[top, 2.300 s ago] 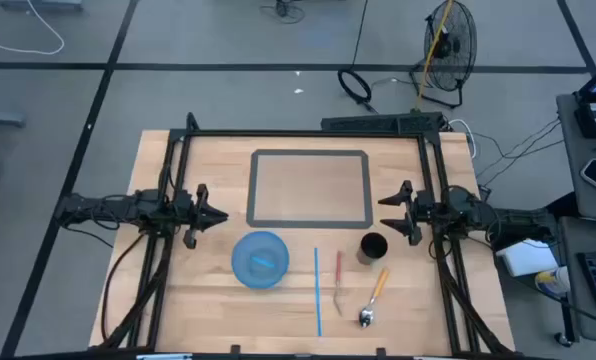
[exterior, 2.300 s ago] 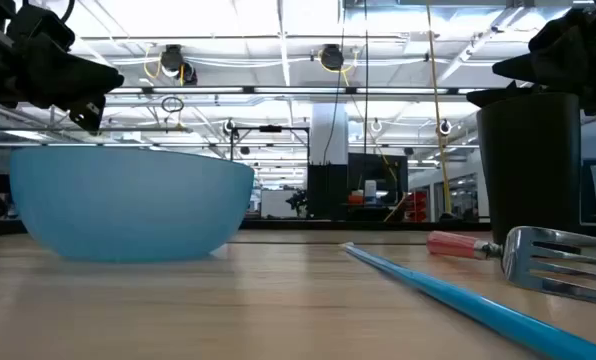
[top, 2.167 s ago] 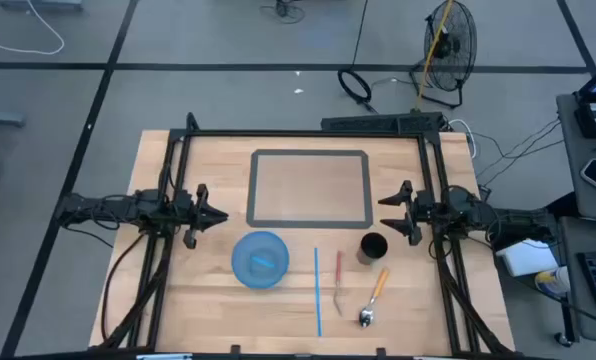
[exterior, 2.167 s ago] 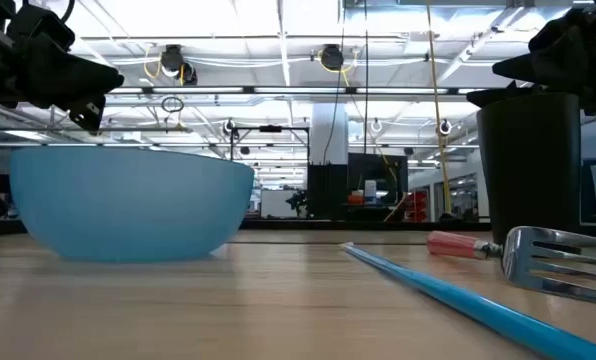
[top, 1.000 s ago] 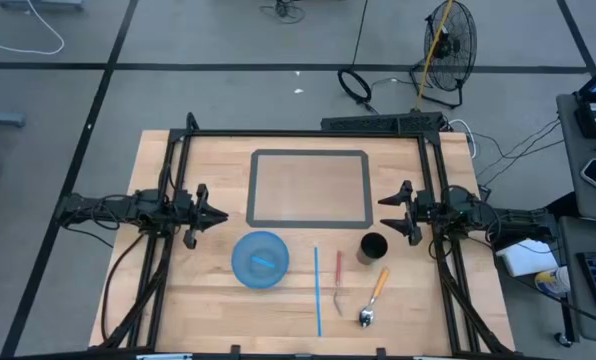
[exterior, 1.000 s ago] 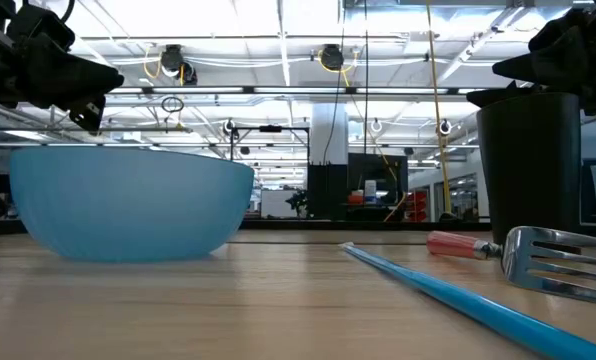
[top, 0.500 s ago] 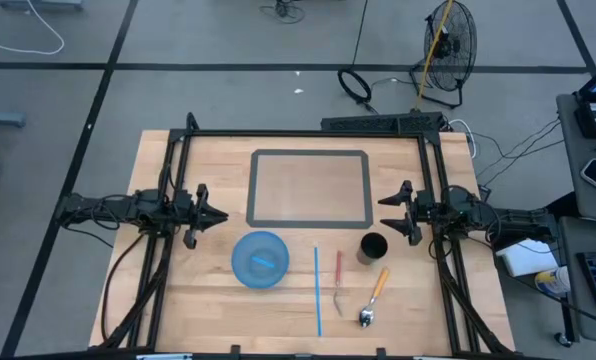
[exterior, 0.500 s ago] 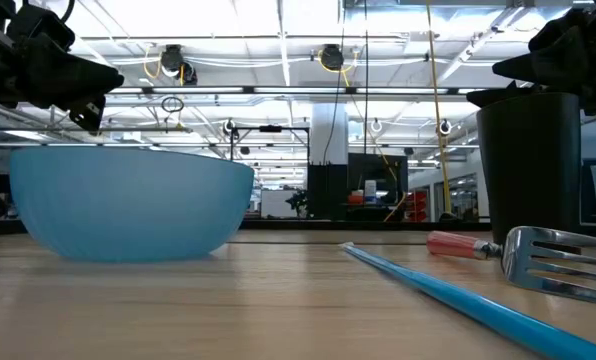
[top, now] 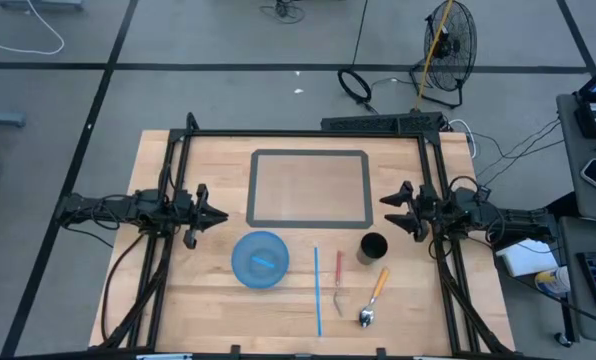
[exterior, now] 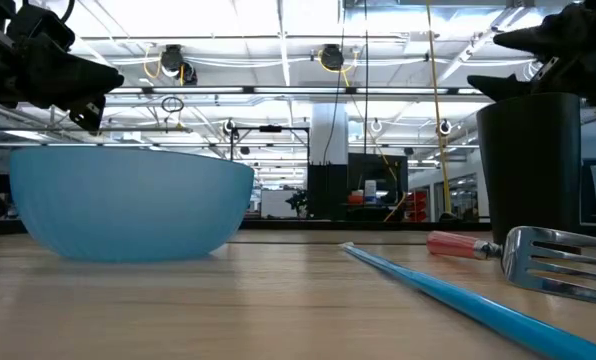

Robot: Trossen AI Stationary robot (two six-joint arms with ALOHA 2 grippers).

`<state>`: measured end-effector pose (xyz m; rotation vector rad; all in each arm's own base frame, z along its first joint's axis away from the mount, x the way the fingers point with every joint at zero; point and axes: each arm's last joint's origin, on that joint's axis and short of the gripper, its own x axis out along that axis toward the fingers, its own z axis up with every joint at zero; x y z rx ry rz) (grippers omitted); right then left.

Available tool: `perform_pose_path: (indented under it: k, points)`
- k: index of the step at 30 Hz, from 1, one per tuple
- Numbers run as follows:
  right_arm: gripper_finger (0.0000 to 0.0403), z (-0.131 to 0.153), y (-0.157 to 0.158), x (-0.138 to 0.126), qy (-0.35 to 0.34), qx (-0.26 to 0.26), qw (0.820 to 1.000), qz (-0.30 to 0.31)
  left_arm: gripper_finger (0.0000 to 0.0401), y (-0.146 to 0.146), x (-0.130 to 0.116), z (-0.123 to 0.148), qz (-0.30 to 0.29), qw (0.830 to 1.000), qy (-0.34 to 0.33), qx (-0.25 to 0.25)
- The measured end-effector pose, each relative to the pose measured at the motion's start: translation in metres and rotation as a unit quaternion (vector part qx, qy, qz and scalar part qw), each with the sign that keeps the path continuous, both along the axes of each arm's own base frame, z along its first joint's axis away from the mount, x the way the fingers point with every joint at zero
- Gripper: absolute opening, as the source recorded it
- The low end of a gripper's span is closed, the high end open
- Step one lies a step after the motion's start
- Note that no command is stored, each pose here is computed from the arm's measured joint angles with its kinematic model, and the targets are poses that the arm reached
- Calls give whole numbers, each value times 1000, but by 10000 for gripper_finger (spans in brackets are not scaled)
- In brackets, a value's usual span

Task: Pick & Place Utensil
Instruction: Put the blue bowl on the left side of the placemat

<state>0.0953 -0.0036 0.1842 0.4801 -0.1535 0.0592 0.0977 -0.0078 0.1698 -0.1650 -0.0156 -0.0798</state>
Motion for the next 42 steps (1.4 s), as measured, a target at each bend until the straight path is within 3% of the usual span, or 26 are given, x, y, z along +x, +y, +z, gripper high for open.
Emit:
perform_pose_path:
  k: [4, 13, 17, 21, 30, 37, 42]
  points:
    - [279, 0, 0, 0, 2, 69, 998, 10, 49, 0, 0, 0, 0, 1000, 0, 0]
    - [279, 0, -3, 0, -5, 101, 994, -37, 49, 0, 0, 0, 0, 1000, 0, 0]
    - [279, 4, -7, -1, -37, 169, 981, -84, 49, 0, 0, 0, 0, 1000, 0, 0]
    - [279, 9, -8, -3, -68, 199, 972, -105, 49, 0, 0, 1, 0, 1000, -6, -5]
    - [279, 9, -11, -4, -88, 236, 957, -146, 49, 1, -5, 27, -10, 986, -137, -91]
    - [279, 9, -11, -4, -89, 245, 955, -143, 49, 1, -15, 50, -47, 948, -256, -185]
    - [279, 9, -10, -3, -83, 224, 962, -135, 49, 2, -20, 57, -44, 938, -300, -165]
